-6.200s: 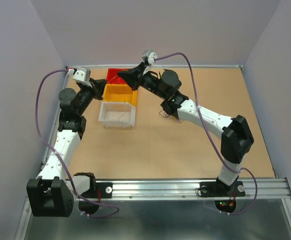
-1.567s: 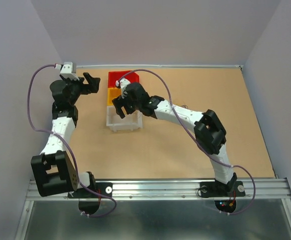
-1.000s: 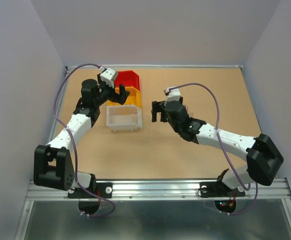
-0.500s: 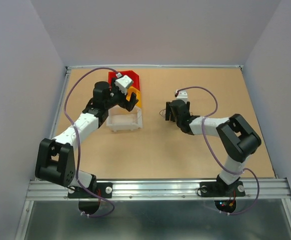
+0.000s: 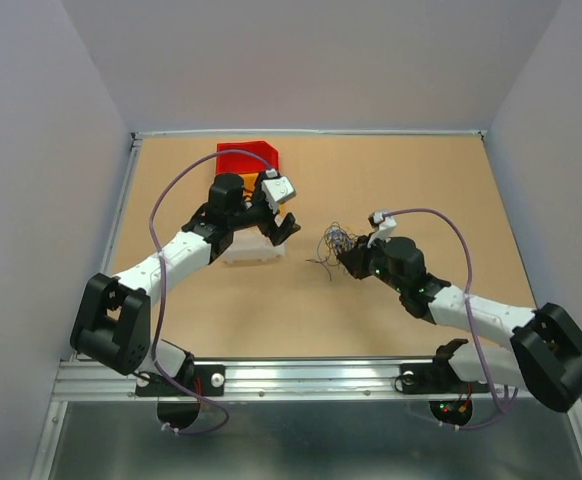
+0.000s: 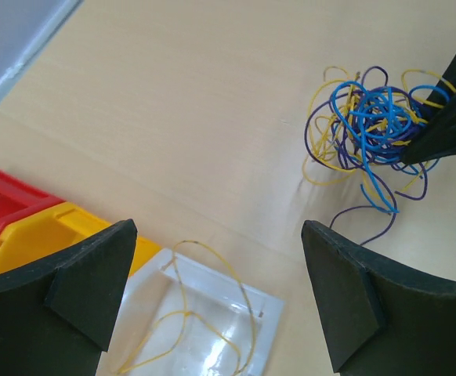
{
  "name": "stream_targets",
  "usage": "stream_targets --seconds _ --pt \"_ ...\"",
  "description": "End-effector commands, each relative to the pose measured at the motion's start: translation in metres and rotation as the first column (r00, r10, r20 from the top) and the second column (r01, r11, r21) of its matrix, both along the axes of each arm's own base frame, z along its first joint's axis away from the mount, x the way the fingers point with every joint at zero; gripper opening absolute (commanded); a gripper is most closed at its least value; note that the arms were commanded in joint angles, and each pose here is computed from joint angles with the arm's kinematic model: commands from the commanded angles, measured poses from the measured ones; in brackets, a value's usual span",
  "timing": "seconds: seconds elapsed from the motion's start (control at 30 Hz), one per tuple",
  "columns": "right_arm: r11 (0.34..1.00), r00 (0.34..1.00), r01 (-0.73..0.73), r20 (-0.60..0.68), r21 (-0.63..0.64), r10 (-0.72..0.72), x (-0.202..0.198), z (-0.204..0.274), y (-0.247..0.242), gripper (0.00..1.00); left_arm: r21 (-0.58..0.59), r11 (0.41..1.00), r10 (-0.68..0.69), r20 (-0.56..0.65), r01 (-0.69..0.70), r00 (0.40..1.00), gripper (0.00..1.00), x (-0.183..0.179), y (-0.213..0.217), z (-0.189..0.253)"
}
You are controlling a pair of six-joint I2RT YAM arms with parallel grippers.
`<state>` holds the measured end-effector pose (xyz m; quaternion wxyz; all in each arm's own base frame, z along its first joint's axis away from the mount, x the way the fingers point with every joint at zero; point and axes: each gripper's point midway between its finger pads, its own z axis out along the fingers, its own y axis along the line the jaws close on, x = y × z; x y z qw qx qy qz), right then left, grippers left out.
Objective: Untangle the cables
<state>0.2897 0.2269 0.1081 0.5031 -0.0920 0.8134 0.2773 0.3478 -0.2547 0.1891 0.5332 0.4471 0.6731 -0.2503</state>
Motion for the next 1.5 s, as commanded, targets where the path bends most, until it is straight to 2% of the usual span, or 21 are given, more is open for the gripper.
stream_targets --seconds 0.0,0.43,0.8,1.03,1.17,1.33,1.47 --pt "0.987 0.993 -0.116 0.052 0.114 0.110 -0.030 0.019 0.011 0.08 0.007 0.992 -0.123 0.024 0.123 0.992 0.99 -0.027 -0.014 -0.001" --pt "0.980 0.989 -0.126 0.097 0.157 0.111 -0.040 0.039 0.005 0.09 -0.015 0.948 -0.319 -0.033 0.318 0.947 0.99 -0.066 -0.037 -0.006" --pt "0.978 0.987 -0.139 0.099 0.154 0.124 -0.034 0.045 0.014 0.09 -0.052 0.914 -0.405 -0.090 0.402 0.910 0.96 -0.083 -0.056 -0.010" --pt "0.978 0.986 -0.150 0.091 0.146 0.138 -0.034 0.043 0.019 0.10 -0.036 0.908 -0.419 -0.117 0.418 0.901 0.95 -0.086 -0.066 -0.019" --pt "0.977 0.985 -0.156 0.094 0.143 0.143 -0.035 0.044 0.022 0.10 -0.039 0.910 -0.414 -0.144 0.413 0.899 0.91 -0.084 -0.072 -0.024" --pt "0.977 0.985 -0.156 0.096 0.142 0.143 -0.035 0.045 0.024 0.10 -0.018 0.929 -0.368 -0.169 0.371 0.914 0.75 -0.075 -0.081 -0.030" --pt "0.978 0.985 -0.155 0.098 0.142 0.142 -0.035 0.046 0.025 0.11 0.001 0.933 -0.352 -0.194 0.359 0.916 0.70 -0.073 -0.086 -0.042"
